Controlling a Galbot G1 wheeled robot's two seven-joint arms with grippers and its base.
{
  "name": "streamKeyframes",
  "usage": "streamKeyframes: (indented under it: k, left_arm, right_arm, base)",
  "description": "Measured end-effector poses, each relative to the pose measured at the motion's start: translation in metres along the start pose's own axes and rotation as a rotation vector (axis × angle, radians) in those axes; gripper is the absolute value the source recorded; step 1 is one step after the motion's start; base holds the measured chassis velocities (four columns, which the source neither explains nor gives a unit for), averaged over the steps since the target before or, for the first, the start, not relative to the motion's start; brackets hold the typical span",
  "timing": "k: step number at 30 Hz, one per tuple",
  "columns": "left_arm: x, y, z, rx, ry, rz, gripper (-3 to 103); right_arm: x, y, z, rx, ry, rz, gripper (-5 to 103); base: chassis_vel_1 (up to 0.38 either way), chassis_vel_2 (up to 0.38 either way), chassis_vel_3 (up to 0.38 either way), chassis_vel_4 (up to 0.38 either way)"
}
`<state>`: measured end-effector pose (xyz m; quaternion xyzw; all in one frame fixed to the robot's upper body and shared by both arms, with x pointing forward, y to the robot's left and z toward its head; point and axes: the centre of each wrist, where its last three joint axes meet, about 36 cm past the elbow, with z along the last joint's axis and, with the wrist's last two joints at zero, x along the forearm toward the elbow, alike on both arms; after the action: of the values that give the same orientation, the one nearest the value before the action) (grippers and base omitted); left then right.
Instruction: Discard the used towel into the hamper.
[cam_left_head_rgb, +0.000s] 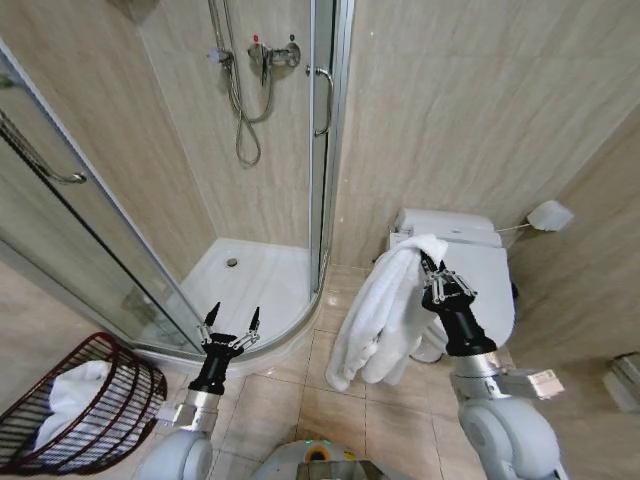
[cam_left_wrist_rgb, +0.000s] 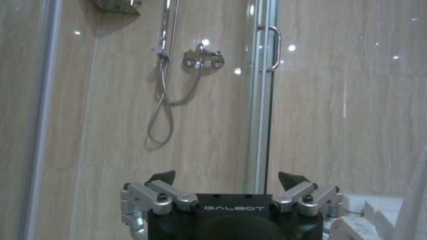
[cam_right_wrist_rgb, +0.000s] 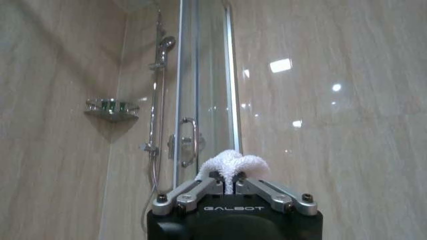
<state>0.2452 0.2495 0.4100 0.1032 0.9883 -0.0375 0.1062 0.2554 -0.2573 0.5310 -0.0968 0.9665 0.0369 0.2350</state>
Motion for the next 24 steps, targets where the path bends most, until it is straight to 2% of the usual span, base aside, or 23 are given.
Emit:
streamKeyframes:
  k: [24]
  left_arm:
    - [0.0000, 0.0000, 0.0000, 0.000, 0.000, 0.000, 100]
  right_arm:
    - [0.0069, 0.0040, -0.0023, -0.011, 0.016, 0.000, 4]
  base:
    - [0.000, 0.000, 0.000, 0.000]
